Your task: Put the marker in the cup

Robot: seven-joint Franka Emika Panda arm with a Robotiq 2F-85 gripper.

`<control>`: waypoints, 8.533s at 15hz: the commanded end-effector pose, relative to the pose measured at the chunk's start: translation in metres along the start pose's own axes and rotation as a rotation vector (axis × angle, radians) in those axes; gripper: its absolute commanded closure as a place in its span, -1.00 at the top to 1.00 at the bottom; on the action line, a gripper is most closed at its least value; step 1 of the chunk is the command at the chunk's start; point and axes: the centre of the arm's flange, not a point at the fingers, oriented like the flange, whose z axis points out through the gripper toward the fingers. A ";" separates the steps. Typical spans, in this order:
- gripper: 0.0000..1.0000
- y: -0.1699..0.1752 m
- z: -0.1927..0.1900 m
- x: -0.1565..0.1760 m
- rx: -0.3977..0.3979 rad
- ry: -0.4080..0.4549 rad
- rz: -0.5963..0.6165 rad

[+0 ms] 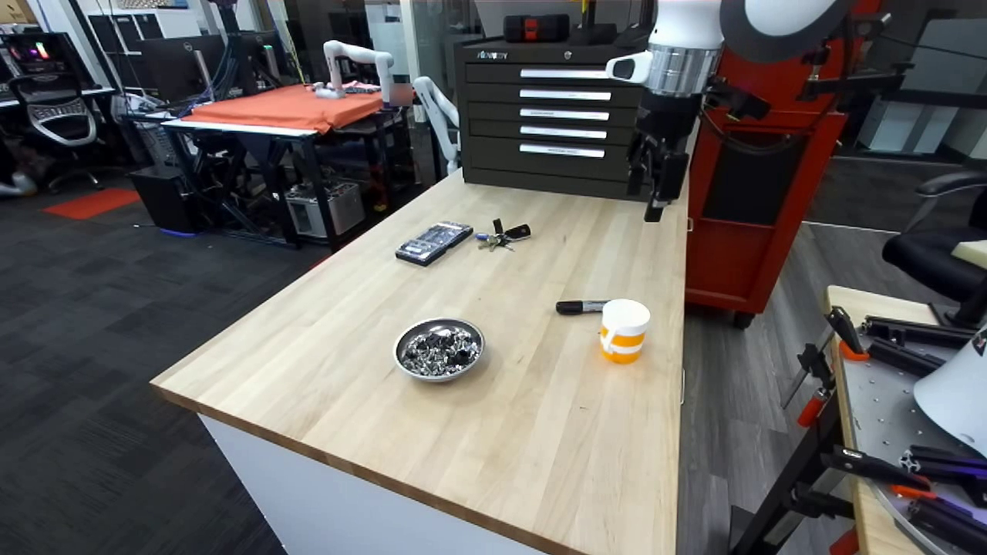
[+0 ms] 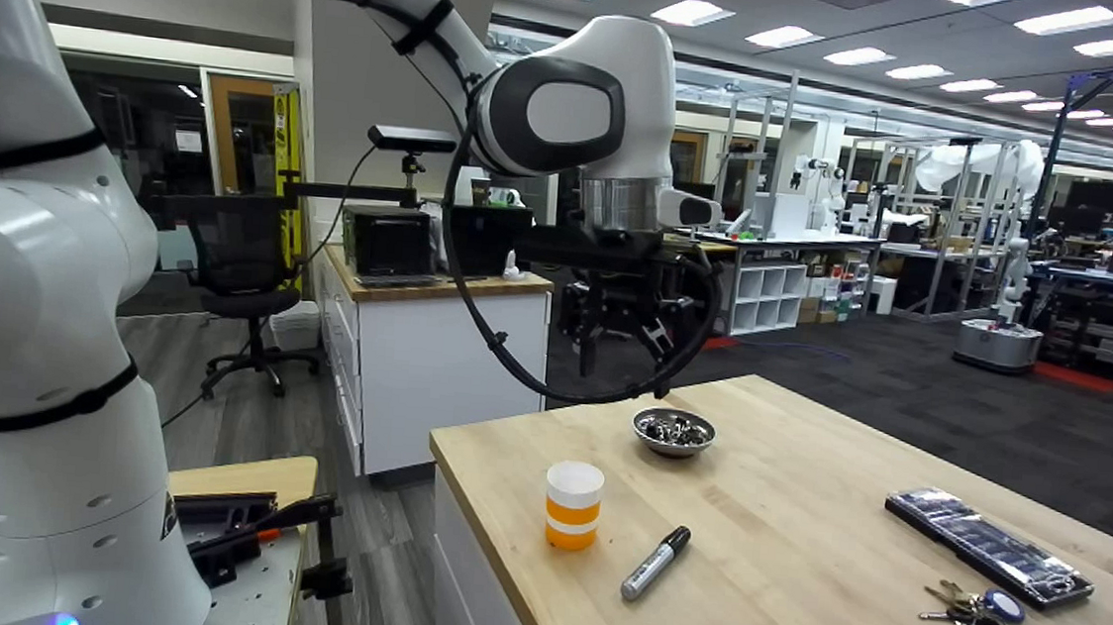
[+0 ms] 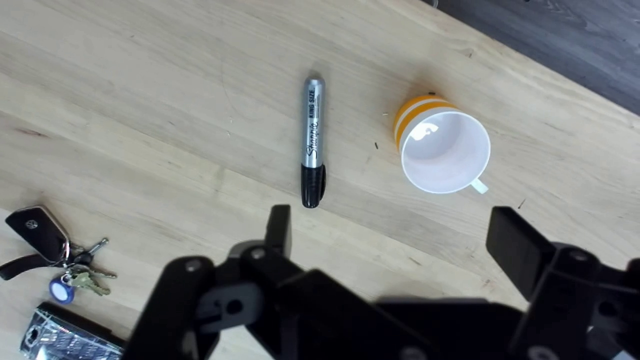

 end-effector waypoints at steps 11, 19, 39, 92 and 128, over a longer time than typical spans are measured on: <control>1.00 0.012 0.018 -0.008 -0.094 -0.005 -0.017; 1.00 0.019 0.056 -0.013 -0.111 0.003 -0.051; 1.00 0.025 0.157 -0.023 -0.061 0.014 -0.017; -0.88 0.064 0.091 -0.011 0.021 -0.137 0.038; -0.88 -0.019 0.097 0.092 0.235 -0.755 -0.581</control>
